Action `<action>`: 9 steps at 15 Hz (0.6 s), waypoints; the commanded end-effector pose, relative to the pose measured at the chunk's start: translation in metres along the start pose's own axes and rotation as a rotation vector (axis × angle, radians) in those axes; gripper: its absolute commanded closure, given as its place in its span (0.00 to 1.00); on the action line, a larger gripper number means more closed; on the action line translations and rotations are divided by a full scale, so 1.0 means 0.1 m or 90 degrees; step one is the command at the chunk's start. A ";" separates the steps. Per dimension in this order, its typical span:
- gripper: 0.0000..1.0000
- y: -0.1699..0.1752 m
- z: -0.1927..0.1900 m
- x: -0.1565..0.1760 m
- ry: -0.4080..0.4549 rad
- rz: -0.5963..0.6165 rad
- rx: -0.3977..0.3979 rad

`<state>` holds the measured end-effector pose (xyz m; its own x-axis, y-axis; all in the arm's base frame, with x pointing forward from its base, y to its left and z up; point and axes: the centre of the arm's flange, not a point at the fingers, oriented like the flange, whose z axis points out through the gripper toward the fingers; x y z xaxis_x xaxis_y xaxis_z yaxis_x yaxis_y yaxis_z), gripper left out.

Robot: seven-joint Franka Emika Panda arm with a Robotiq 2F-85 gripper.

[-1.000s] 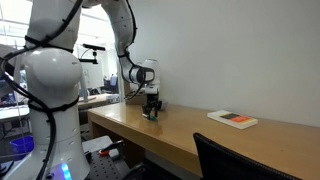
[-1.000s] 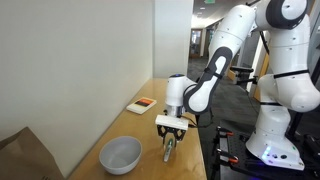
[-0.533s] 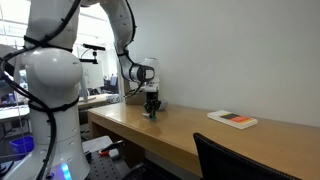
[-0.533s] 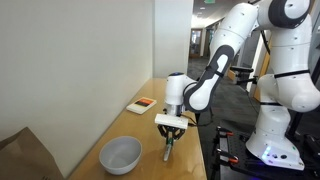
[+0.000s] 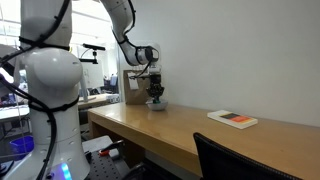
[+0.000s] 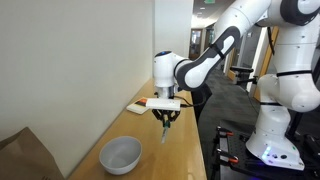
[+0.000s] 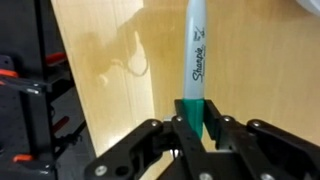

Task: Put the marker in the bowl

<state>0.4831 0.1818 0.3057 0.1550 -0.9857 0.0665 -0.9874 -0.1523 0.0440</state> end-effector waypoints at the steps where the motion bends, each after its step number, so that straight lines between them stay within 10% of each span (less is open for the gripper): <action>1: 0.94 -0.33 -0.25 -0.18 0.042 0.013 -0.007; 9: 0.94 -0.99 -0.23 -0.70 0.077 -0.046 0.040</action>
<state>0.5471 0.2462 0.3267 0.2156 -0.9649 0.1501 -0.9751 -0.2209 -0.0198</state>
